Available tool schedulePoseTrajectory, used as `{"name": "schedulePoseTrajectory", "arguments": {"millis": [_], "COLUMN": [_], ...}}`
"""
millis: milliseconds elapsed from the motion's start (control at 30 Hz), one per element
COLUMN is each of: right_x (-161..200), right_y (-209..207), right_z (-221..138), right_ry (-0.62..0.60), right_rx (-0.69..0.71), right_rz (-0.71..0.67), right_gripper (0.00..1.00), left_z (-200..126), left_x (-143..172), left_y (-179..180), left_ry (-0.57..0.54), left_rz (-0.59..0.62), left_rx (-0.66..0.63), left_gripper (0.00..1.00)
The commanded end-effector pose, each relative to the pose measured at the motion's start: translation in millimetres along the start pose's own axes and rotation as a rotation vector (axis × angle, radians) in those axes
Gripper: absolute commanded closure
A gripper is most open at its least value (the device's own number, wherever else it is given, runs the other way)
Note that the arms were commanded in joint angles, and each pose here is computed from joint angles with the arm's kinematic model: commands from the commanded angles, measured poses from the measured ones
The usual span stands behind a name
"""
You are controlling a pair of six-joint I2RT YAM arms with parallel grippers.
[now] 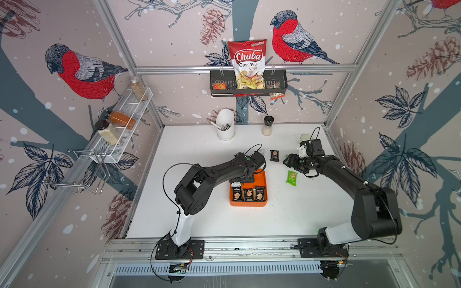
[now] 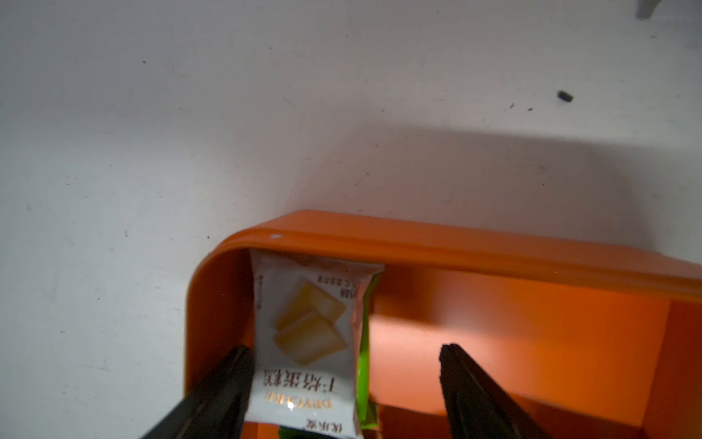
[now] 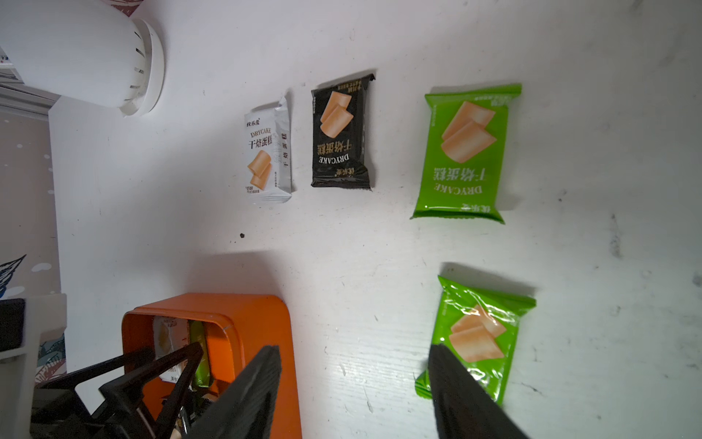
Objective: Take the cookies out of the storage box
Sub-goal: Pick up the cookie from the storage box.
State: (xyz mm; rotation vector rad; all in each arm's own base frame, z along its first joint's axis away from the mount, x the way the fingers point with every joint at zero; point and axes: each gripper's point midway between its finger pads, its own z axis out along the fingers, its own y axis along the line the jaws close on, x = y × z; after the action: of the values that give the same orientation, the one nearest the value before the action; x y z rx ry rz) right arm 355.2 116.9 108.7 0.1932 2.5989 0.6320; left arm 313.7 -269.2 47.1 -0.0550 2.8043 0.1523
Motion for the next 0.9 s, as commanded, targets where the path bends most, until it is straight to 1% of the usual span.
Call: {"name": "schedulePoseTrajectory", "arguments": {"millis": [0,300,367,567,700,867], "right_x": [-3.9,-2.7,-3.4,-1.9,-1.0,-2.4], "right_y": [1.8,-1.1,-0.8,-0.7,-3.3,-4.1], "right_z": [0.0,1.3,0.3,2.4,4.0,-0.4], "right_ry": [-0.007,-0.001,-0.006,0.002,0.006,-0.007], "right_rx": [-0.007,-0.002,-0.003,-0.010,-0.003,0.000], "right_rz": [-0.015,-0.010,-0.013,-0.010,-0.009,-0.009], "right_gripper": [0.33,0.33,0.33,0.34,0.34,0.34], "left_z": [2.4,-0.6,-3.5,-8.5,-6.2,-0.2], "left_x": [2.6,3.8,2.9,1.1,2.2,3.3], "left_y": [1.2,-20.2,-20.3,-6.6,-3.8,-2.0], "left_ry": [0.008,0.025,0.021,-0.002,0.000,0.004], "left_rz": [0.016,-0.017,-0.022,-0.026,-0.017,-0.009], "left_rx": [-0.012,0.089,0.091,0.043,0.034,0.041], "left_gripper": [0.18,0.19,0.19,0.18,0.19,0.24]}}
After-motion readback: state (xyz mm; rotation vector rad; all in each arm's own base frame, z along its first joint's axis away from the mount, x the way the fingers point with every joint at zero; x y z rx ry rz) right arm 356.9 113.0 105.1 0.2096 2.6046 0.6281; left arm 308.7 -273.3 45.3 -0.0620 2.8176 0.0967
